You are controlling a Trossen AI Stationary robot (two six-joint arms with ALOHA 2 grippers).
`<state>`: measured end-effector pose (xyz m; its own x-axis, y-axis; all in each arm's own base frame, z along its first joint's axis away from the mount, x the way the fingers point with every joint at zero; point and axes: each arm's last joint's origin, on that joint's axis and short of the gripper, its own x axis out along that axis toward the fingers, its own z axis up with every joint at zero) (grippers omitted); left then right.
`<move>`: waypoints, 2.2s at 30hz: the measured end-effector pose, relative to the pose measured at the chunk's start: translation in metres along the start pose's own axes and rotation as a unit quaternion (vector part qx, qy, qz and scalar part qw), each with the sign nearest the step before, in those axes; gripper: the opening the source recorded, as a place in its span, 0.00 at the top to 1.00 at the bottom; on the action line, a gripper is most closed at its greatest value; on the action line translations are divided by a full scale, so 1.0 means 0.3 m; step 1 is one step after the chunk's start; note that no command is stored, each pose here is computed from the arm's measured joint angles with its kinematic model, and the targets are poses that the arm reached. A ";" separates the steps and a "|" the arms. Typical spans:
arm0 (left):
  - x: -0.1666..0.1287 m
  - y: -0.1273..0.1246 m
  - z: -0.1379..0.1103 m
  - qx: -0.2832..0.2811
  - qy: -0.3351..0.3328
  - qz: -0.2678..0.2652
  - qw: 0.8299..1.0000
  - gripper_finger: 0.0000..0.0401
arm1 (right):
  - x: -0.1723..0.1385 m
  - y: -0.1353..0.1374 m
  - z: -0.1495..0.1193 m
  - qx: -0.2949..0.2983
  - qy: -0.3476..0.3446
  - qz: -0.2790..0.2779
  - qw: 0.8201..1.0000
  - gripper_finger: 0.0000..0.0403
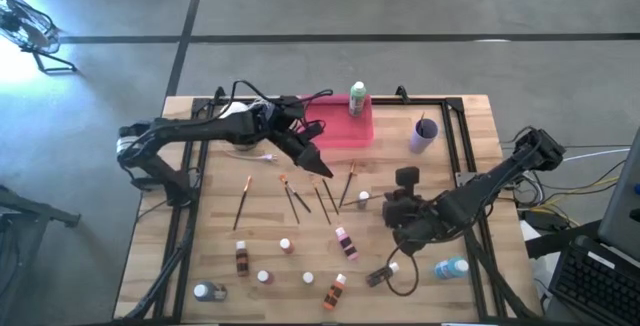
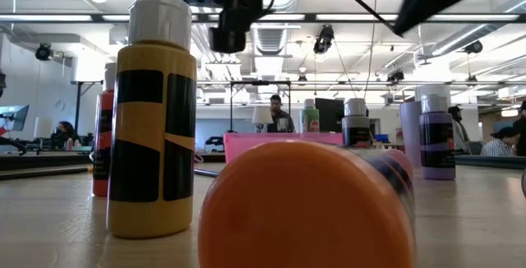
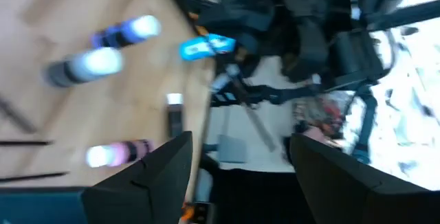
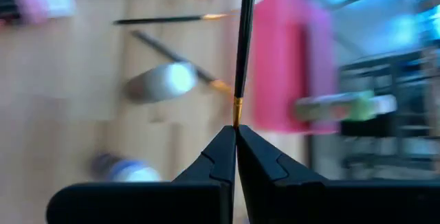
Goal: Pick & Place Paint Supplies
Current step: Put the black gold paint brush into the violet cup
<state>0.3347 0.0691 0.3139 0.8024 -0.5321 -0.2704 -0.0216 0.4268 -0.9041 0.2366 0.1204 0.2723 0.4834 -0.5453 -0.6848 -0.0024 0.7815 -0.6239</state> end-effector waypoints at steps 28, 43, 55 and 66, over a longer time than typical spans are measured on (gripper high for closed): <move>0.104 0.053 -0.015 -0.041 0.085 -0.051 0.994 0.38 | 0.096 -0.008 0.143 -0.209 0.028 -0.283 0.936 0.98; 0.106 0.055 -0.015 -0.023 0.083 -0.051 0.995 0.72 | 0.105 -0.014 0.147 -0.215 0.033 -0.286 0.933 0.98; 0.106 0.057 -0.017 0.004 0.084 -0.052 0.995 0.97 | 0.107 -0.012 0.147 -0.225 0.037 -0.271 0.935 0.98; 0.105 0.057 -0.015 0.023 0.082 -0.056 0.995 0.97 | 0.098 -0.025 0.146 -0.175 0.021 -0.276 0.945 0.82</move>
<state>0.3568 0.0563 0.2885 0.6898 -0.6888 -0.2229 0.0929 0.3895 -0.9163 0.2890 0.1118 0.2733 0.4600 -0.8580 -0.2286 -0.0523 0.2308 -0.9716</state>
